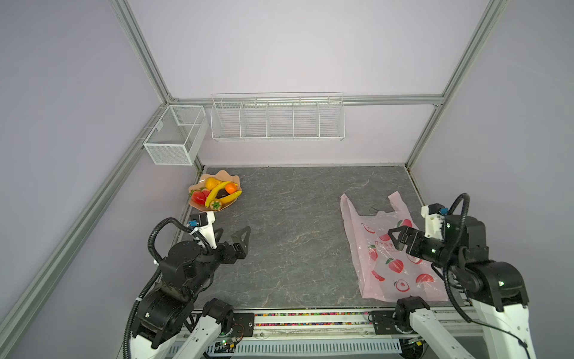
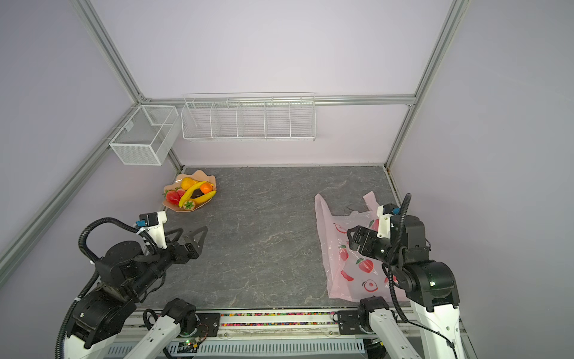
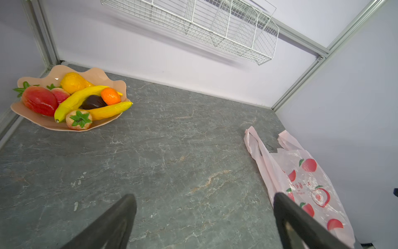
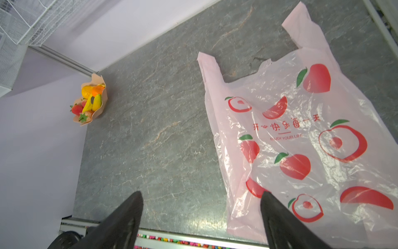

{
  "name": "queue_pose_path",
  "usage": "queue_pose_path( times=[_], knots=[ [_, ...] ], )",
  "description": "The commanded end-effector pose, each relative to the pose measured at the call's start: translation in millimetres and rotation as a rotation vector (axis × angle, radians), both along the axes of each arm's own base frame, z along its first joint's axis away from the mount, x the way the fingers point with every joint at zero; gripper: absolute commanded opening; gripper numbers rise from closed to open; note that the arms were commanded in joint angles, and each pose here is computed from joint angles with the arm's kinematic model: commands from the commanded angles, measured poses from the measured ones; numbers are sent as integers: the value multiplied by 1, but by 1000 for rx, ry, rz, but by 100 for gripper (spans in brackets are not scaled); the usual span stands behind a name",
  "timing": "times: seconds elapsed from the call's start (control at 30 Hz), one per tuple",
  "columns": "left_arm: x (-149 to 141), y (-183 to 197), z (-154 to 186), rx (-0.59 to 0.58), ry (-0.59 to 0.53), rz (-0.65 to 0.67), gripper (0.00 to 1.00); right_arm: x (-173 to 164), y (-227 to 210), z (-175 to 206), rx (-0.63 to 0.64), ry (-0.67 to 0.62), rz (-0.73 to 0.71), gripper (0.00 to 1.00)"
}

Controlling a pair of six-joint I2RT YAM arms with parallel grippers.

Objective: Place the fruits into the plastic bag
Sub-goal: Pick up the plastic bag from the middle-right of the table.

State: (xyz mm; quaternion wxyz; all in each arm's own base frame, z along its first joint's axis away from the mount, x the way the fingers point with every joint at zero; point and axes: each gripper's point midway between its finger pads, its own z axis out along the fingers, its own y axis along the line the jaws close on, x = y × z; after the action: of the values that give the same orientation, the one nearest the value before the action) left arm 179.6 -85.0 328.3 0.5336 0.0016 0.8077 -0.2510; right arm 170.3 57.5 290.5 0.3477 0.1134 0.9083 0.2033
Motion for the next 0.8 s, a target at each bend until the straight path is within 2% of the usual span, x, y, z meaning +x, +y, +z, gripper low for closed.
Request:
queue_pose_path(
  times=[0.0, 0.23, 0.37, 0.6, 0.77],
  knots=[
    [-16, -5, -12, -12, 93, -52, 99, -27, 7, -8, 46, 98, 31, 88],
    [-31, -1, -6, -19, 101, -64, 99, -55, 15, -23, 76, 239, 82, 88],
    [-38, 2, -13, -8, 146, -66, 99, -65, 19, -45, 78, 343, 112, 91],
    [-47, 8, -26, 15, 206, -48, 100, -56, 17, -63, 19, 398, 124, 95],
    [-51, 13, -25, 19, 204, -32, 100, -44, 24, -88, -94, 442, 177, 98]
  ],
)
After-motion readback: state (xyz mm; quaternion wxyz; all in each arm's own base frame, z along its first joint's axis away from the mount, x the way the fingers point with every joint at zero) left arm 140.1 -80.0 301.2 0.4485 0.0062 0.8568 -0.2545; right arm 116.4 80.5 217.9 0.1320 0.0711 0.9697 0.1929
